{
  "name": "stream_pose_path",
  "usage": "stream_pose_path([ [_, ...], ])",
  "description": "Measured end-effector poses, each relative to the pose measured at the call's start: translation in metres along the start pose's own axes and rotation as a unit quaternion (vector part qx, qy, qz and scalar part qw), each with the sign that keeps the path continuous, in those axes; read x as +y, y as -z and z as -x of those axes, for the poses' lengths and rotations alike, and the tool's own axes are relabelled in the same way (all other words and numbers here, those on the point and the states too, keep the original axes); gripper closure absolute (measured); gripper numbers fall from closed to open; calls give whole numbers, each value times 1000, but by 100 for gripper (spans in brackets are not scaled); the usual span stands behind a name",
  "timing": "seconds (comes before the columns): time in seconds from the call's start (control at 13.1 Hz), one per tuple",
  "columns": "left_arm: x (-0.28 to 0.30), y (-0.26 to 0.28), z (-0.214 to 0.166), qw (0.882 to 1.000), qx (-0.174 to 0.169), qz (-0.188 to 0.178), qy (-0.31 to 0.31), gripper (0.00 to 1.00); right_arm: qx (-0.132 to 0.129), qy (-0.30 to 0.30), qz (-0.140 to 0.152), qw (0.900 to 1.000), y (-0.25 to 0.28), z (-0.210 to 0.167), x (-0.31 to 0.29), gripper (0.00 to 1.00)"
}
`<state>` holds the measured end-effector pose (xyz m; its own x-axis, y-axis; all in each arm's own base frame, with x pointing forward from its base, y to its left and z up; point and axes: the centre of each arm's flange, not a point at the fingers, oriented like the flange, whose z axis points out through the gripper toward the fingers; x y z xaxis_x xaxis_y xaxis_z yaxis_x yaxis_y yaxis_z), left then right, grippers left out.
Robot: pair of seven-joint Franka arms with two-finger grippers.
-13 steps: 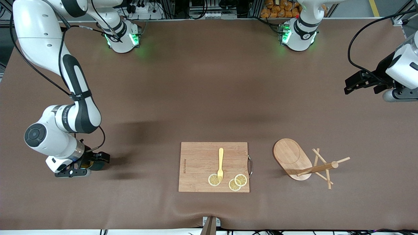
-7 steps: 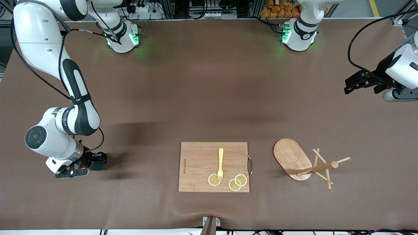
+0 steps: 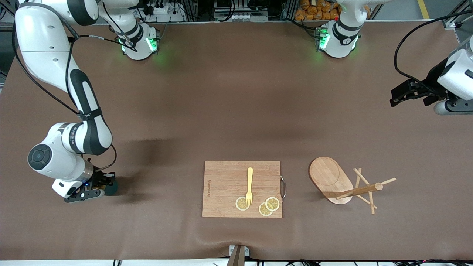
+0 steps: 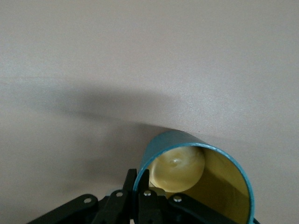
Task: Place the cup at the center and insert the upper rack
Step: 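Lift the teal mug with the right gripper and carry it toward table center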
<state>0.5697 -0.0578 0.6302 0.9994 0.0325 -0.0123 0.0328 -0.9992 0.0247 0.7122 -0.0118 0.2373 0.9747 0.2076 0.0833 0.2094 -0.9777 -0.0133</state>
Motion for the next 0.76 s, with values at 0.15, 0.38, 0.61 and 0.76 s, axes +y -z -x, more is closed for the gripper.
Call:
stream_pose_path([
  [0.15, 0, 0, 0, 1000, 0, 0, 0, 0, 1, 3, -1, 1000, 0, -2, -5, 95],
  [0.38, 0, 0, 0, 1000, 0, 0, 0, 0, 10, 17, -3, 1000, 7, -11, -23, 95],
  [0.61, 0, 0, 0, 1000, 1, 0, 0, 0, 15, 36, -7, 999, 21, -23, -65, 95],
  [0.76, -1, 0, 0, 1000, 2, 0, 1, 0, 6, 21, -14, 1000, 31, -26, -105, 95],
])
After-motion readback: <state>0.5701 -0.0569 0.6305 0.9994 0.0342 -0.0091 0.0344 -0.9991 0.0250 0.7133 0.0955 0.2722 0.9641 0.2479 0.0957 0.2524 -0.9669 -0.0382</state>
